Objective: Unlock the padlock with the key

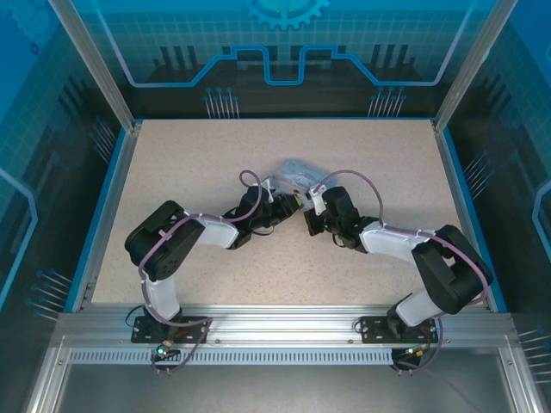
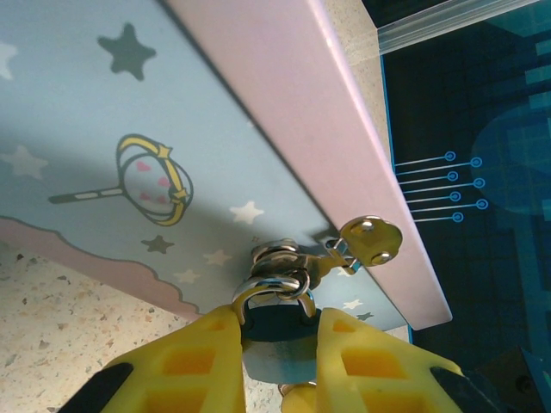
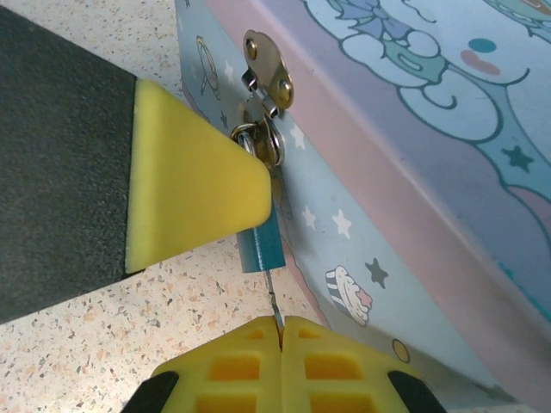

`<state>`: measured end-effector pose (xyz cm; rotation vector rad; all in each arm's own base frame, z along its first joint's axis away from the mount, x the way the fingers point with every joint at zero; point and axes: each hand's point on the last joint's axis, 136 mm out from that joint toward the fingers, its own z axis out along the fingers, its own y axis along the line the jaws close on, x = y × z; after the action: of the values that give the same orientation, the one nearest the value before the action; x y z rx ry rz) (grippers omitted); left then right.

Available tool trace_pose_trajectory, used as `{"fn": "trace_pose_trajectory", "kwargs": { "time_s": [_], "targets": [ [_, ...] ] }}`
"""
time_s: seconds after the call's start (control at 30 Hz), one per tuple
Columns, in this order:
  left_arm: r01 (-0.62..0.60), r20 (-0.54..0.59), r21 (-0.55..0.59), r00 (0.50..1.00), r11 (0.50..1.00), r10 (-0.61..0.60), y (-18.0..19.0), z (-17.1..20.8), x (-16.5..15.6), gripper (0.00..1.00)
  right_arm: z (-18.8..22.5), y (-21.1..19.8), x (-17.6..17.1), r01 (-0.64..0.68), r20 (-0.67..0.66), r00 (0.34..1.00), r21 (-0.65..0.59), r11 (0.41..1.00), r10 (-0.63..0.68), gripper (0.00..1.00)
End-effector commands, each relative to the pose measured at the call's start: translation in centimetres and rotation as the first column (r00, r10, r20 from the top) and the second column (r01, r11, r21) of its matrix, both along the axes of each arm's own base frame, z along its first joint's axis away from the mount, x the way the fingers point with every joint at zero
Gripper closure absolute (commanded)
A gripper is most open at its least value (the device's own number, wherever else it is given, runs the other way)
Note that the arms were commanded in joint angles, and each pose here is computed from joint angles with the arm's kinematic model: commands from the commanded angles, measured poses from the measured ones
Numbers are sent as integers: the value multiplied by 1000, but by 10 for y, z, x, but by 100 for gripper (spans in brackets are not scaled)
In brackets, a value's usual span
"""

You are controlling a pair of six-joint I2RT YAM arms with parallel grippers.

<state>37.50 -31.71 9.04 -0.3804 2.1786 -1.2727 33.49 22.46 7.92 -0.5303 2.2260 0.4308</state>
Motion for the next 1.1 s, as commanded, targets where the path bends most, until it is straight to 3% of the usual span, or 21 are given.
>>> {"fn": "trace_pose_trajectory", "kwargs": {
  "time_s": [0.0,0.67,0.93,1.07],
  "targets": [
    [30,24,-36,999,999,-29,-8,12,-4,79,20,10,14,-5,74,997,95,995,-3,100],
    [35,-26,-33,999,999,-36,-13,-8,-8,79,39,14,22,-17,152,988,211,977,-16,100],
    [33,-76,-30,996,999,-35,-14,-27,-13,79,8,4,10,24,44,998,167,986,-32,100],
    [31,-91,-34,995,999,-34,-15,-33,-15,73,-8,1,6,34,-20,999,119,992,-32,100]
  ]
}}
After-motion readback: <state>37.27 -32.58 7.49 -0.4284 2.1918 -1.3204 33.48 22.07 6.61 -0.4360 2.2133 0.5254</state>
